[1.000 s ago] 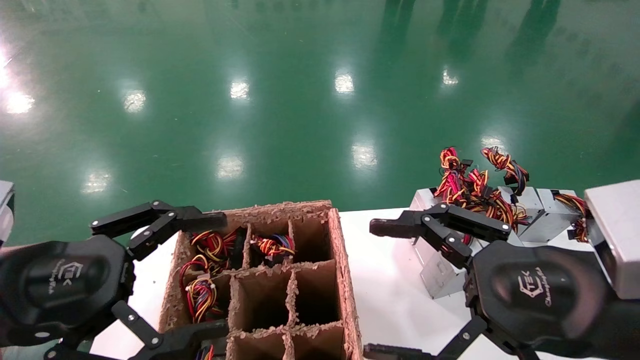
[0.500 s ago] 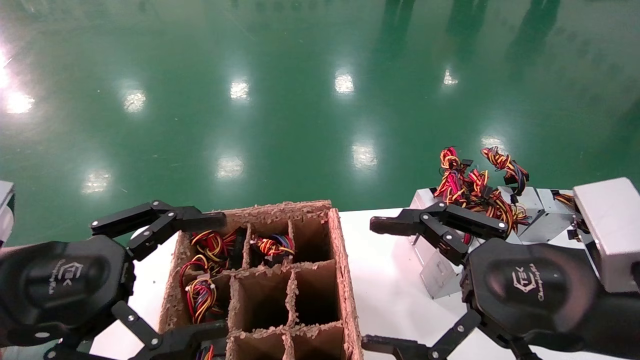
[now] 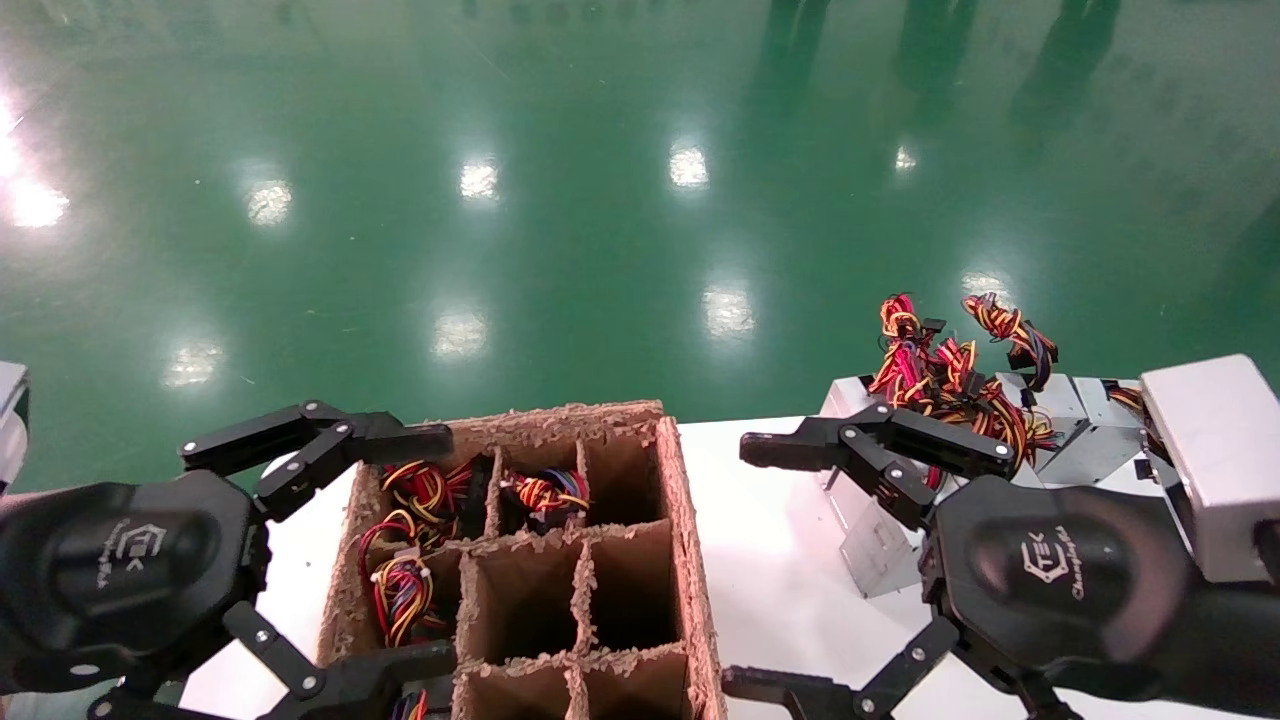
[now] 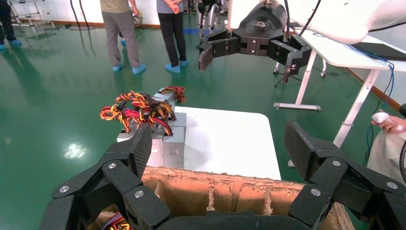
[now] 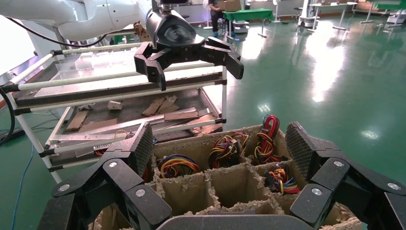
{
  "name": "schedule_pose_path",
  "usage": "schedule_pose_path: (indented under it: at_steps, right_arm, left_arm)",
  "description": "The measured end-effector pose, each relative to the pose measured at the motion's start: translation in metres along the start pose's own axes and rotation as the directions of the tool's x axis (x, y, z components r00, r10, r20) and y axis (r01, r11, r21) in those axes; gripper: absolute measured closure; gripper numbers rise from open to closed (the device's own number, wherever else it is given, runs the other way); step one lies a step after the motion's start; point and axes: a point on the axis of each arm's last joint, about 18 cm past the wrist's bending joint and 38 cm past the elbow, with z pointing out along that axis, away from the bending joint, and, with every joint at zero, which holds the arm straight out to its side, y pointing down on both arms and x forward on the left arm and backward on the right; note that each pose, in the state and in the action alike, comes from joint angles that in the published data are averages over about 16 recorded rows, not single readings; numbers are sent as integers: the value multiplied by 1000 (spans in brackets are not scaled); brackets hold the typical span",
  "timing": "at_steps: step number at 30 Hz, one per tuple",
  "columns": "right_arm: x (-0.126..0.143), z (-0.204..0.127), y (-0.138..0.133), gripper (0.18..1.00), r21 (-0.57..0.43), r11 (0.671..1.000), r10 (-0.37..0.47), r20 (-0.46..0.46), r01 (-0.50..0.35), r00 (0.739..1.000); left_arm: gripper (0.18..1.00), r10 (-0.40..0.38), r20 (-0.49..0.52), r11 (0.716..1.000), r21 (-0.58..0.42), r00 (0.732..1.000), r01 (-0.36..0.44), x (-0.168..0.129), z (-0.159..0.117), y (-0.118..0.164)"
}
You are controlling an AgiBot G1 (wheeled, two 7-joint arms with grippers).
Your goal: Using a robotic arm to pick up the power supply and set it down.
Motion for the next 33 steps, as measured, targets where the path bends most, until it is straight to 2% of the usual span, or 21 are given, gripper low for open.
schedule_pose_path:
  at_steps: [33]
  right_arm:
    - [0,0,0,178,-2,1000,2,-2,-2,1000]
  left_arm:
    - [184,0,0,1000,0,1000,0,0,0,0]
